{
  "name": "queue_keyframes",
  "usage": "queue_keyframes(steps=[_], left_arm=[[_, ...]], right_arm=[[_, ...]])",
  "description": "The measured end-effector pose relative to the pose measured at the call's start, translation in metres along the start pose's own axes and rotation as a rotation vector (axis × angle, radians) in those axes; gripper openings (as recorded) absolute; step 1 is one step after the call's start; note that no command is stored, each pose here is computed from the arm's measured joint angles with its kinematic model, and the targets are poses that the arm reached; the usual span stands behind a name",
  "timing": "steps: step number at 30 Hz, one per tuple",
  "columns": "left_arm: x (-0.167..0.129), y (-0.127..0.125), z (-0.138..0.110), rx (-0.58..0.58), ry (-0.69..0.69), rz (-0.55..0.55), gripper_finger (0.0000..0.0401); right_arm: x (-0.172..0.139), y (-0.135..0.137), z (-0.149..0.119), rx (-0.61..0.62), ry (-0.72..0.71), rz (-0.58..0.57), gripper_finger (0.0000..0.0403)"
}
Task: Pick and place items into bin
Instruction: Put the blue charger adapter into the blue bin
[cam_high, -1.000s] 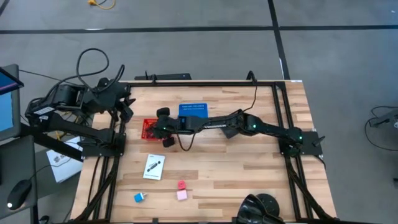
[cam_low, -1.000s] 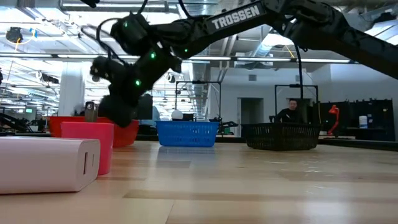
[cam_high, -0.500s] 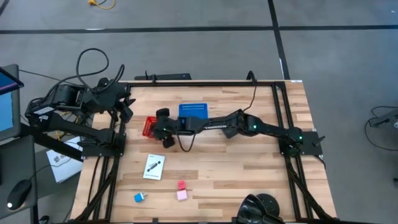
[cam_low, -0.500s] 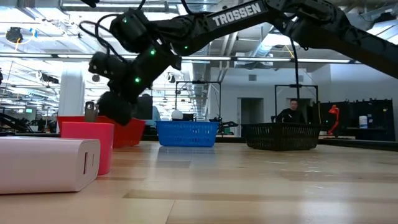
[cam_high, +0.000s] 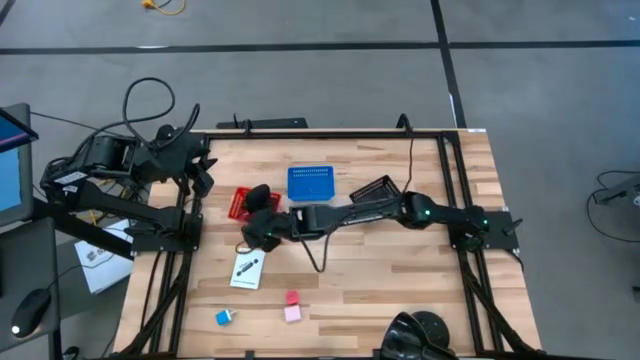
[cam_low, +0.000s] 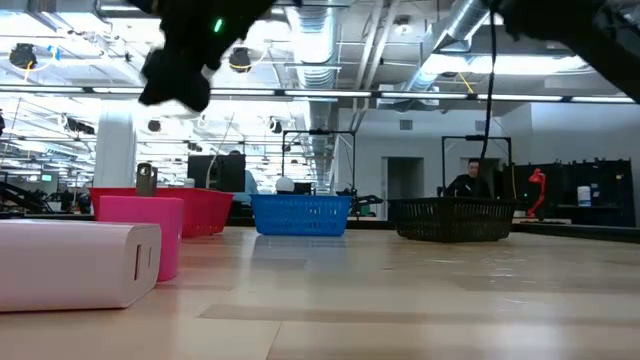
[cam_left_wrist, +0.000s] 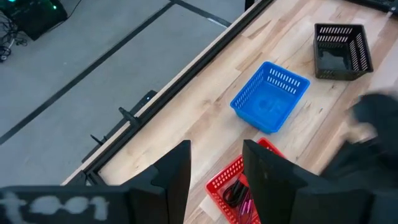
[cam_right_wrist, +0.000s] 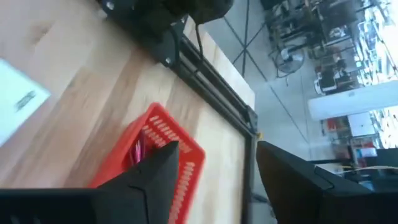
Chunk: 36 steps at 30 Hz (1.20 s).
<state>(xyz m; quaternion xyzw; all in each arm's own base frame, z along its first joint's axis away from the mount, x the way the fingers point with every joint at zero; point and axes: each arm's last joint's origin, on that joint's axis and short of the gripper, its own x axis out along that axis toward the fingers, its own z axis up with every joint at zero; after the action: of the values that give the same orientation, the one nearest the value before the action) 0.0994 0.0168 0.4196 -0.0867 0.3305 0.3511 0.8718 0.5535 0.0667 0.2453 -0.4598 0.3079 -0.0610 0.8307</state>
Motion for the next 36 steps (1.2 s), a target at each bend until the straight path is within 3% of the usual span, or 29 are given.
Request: queue_keyframes(steps=[9,13,18,21,25,28,32,36], left_arm=[[0.016,-0.005,-0.019,0.010,0.148,0.014,0.0135],[0.035,-0.017,-0.034,0.036,0.288,-0.095,0.0135],[0.054,-0.037,-0.050,0.075,0.413,-0.334,0.0135],[0.063,-0.053,-0.058,0.042,0.487,-0.464,0.0135],[0.067,-0.073,-0.075,0.046,0.622,-0.554,0.0135],[0.066,-0.093,-0.088,0.116,0.699,-0.581,0.0135],[0.060,-0.117,-0.101,0.190,0.718,-0.553,0.0135],[0.050,-0.134,-0.114,0.176,0.740,-0.492,0.0135]], right_arm=[[-0.088,-0.048,0.004,-0.003,0.244,-0.126,0.0177],[-0.138,-0.076,-0.010,0.214,0.265,-0.043,0.0167],[-0.181,-0.090,-0.024,0.531,0.241,0.229,0.0160],[-0.189,-0.086,-0.025,0.567,0.256,0.316,0.0161],[-0.190,-0.081,-0.023,0.601,0.286,0.302,0.0165],[-0.193,-0.080,-0.026,0.572,0.318,0.292,0.0168],[-0.195,-0.089,-0.033,0.581,0.332,0.254,0.0169],[-0.206,-0.102,-0.038,0.629,0.309,0.236,0.0166]])
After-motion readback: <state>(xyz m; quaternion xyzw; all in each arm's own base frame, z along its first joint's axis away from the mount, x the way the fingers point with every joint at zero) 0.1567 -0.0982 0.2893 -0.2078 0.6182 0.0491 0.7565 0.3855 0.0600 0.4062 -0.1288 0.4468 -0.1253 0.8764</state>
